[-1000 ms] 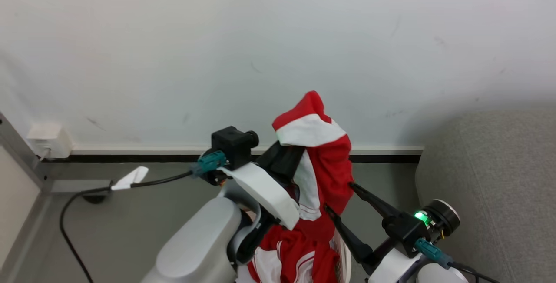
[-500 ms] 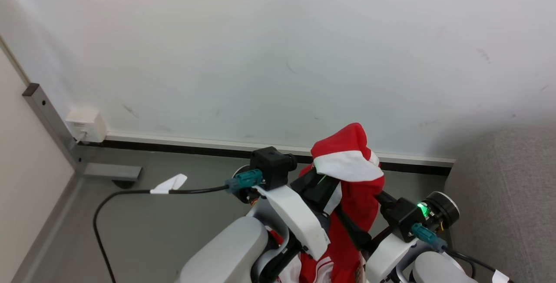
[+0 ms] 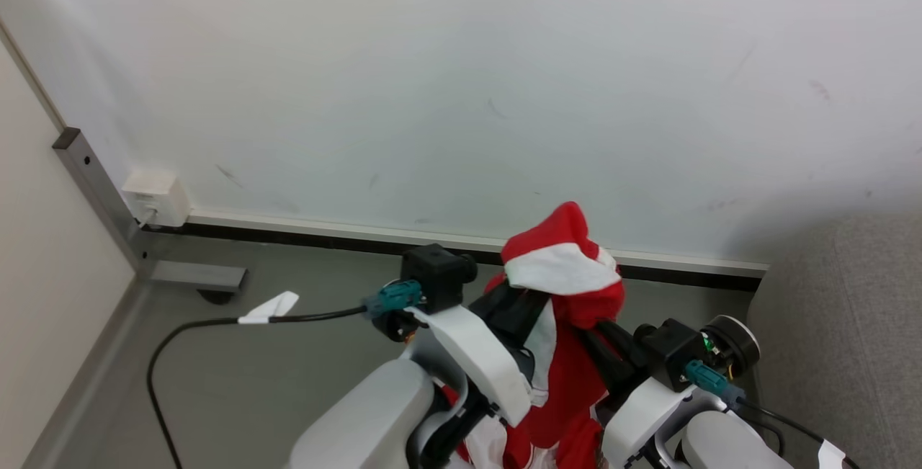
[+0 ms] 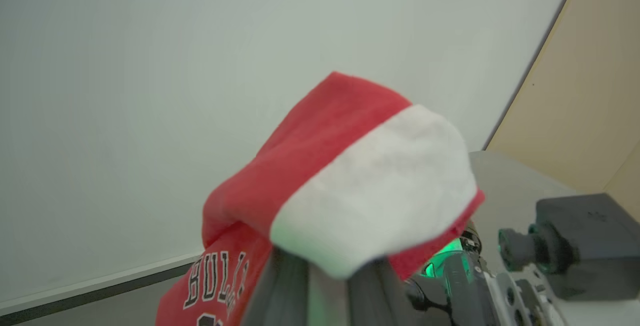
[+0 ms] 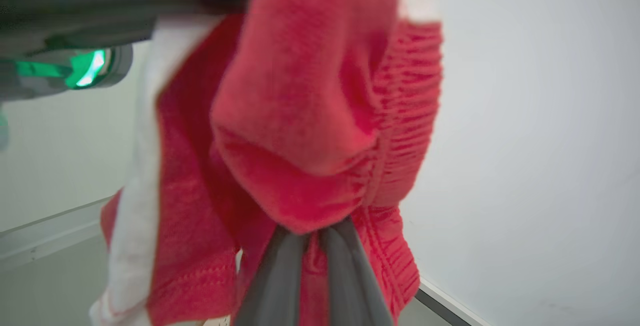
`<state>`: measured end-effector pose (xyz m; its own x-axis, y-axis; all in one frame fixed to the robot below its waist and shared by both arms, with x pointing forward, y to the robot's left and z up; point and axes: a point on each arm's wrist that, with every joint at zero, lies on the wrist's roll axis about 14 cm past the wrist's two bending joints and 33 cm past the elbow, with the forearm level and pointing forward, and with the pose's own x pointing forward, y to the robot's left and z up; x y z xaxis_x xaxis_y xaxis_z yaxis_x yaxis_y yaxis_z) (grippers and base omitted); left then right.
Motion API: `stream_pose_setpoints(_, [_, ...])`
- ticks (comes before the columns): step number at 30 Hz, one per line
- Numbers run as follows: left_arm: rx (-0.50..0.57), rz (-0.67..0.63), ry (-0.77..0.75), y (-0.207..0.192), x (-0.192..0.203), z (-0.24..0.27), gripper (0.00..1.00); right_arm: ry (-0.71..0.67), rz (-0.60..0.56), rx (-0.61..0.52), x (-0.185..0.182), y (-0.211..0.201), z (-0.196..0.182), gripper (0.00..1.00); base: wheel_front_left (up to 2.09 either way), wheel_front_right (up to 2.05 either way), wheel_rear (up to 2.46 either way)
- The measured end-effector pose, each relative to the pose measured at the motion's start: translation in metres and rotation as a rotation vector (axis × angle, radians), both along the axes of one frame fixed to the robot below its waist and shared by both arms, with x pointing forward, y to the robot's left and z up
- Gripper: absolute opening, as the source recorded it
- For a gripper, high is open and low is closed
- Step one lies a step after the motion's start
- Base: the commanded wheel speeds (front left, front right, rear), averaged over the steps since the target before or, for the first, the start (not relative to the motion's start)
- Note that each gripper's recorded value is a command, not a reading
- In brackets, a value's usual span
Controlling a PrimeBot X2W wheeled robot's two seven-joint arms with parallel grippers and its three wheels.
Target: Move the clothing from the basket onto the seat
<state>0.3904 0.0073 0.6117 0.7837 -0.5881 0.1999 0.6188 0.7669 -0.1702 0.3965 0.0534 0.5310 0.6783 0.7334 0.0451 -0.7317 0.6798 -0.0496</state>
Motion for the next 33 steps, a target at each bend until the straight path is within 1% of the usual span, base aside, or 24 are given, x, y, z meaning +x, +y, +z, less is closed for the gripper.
stream_pose_setpoints(5, [0.000,0.047,0.031,0.015,0.008,-0.011,0.00,0.010,-0.013,0.044,-0.001,-0.005,0.005,0.00,0.00,0.00,0.00])
stream_pose_setpoints(8, [0.005,0.064,0.042,0.021,0.012,-0.017,0.00,0.006,-0.035,0.092,0.000,-0.012,0.013,0.00,0.00,0.00,0.00])
stream_pose_setpoints(13, [0.009,0.059,0.059,0.019,0.012,-0.025,0.00,-0.008,-0.084,0.165,0.001,-0.028,0.026,0.00,0.00,0.00,0.00])
stream_pose_setpoints(14, [0.008,0.051,0.059,0.016,0.011,-0.027,0.09,-0.011,-0.098,0.176,0.002,-0.033,0.028,0.00,0.00,0.00,0.00])
stream_pose_setpoints(15, [0.009,0.042,0.063,0.013,0.010,-0.029,0.29,-0.017,-0.110,0.186,0.003,-0.037,0.031,0.00,0.00,0.00,0.00])
stream_pose_setpoints(16, [0.008,0.033,0.065,0.010,0.009,-0.030,0.55,-0.024,-0.124,0.195,0.005,-0.042,0.034,0.00,0.00,0.00,0.00])
stream_pose_setpoints(17, [0.005,0.024,0.064,0.007,0.008,-0.031,0.99,-0.029,-0.138,0.205,0.007,-0.046,0.037,0.00,0.00,0.00,0.00])
stream_pose_setpoints(23, [-0.001,-0.051,0.040,-0.014,0.001,-0.028,1.00,-0.054,-0.237,0.239,0.013,-0.083,0.046,0.00,0.00,0.00,0.00])
stream_pose_setpoints(24, [-0.001,-0.051,0.040,-0.014,0.001,-0.028,1.00,-0.054,-0.237,0.239,0.013,-0.083,0.046,0.00,0.00,0.00,0.00])
stream_pose_setpoints(27, [-0.007,-0.109,0.023,-0.030,-0.005,-0.026,1.00,-0.075,-0.320,0.268,0.018,-0.114,0.054,0.00,0.00,0.00,0.00])
stream_pose_setpoints(28, [-0.007,-0.109,0.023,-0.030,-0.005,-0.026,1.00,-0.075,-0.320,0.268,0.018,-0.114,0.054,0.00,0.00,0.00,0.00])
stream_pose_setpoints(29, [-0.005,-0.136,0.029,-0.038,-0.008,-0.030,1.00,-0.084,-0.370,0.298,0.020,-0.133,0.060,0.00,0.00,0.00,0.00])
stream_pose_setpoints(30, [-0.004,-0.151,0.034,-0.042,-0.010,-0.032,1.00,-0.092,-0.395,0.307,0.021,-0.143,0.063,0.00,0.00,0.00,0.00])
stream_pose_setpoints(31, [-0.004,-0.151,0.034,-0.042,-0.010,-0.032,1.00,-0.092,-0.395,0.307,0.021,-0.143,0.063,0.00,0.00,0.00,0.00])
stream_pose_setpoints(32, [0.003,-0.178,0.043,-0.050,-0.012,-0.036,1.00,-0.107,-0.442,0.318,0.020,-0.161,0.067,0.00,0.00,0.00,0.00])
stream_pose_setpoints(33, [0.005,-0.191,0.047,-0.054,-0.013,-0.038,1.00,-0.114,-0.467,0.329,0.020,-0.171,0.069,0.00,0.00,0.00,0.00])
